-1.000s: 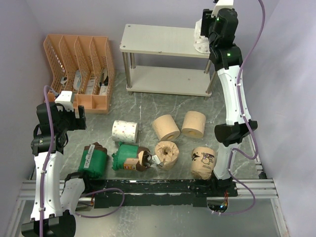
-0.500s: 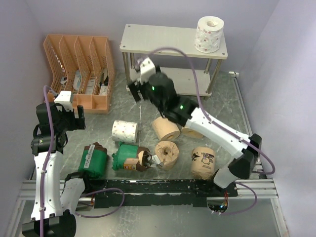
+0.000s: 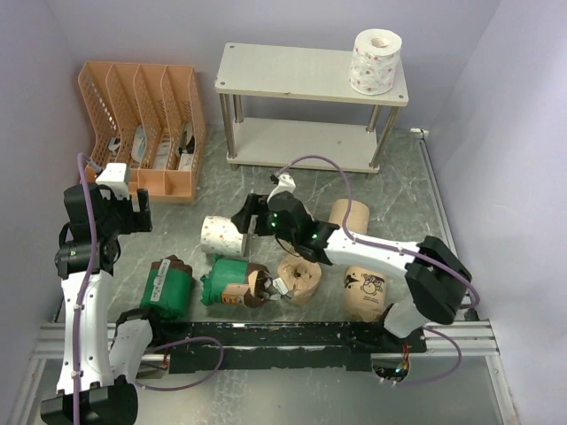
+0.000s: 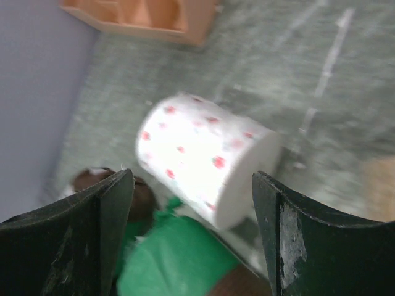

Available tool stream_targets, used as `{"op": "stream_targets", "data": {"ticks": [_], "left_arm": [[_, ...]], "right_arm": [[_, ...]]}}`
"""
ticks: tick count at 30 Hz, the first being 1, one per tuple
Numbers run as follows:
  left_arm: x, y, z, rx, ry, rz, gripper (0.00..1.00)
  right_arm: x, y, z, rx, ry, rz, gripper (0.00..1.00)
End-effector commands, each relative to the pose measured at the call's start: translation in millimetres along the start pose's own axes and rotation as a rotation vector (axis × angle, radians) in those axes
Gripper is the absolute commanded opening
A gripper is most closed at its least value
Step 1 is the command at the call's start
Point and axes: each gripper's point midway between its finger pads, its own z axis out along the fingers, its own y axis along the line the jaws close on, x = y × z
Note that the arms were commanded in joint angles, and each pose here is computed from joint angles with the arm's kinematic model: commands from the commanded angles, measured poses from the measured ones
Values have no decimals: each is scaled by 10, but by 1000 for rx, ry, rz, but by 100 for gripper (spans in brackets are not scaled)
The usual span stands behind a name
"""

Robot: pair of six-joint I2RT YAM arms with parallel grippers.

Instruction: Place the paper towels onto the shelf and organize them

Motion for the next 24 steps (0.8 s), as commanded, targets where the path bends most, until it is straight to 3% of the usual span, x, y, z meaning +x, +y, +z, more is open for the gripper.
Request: {"op": "stream_targets", "data": {"ticks": [1, 8, 24], "left_arm": [[-110, 32, -46, -10, -35, 14, 95], [-122, 26, -63, -9, -43, 18, 95], [-123, 11, -61, -3, -43, 23, 95]], "right_arm": [[-229, 614, 180, -219, -42, 222, 77], [137, 318, 388, -81, 47, 287, 76], [-6, 215, 143, 121, -19, 131, 75]]}}
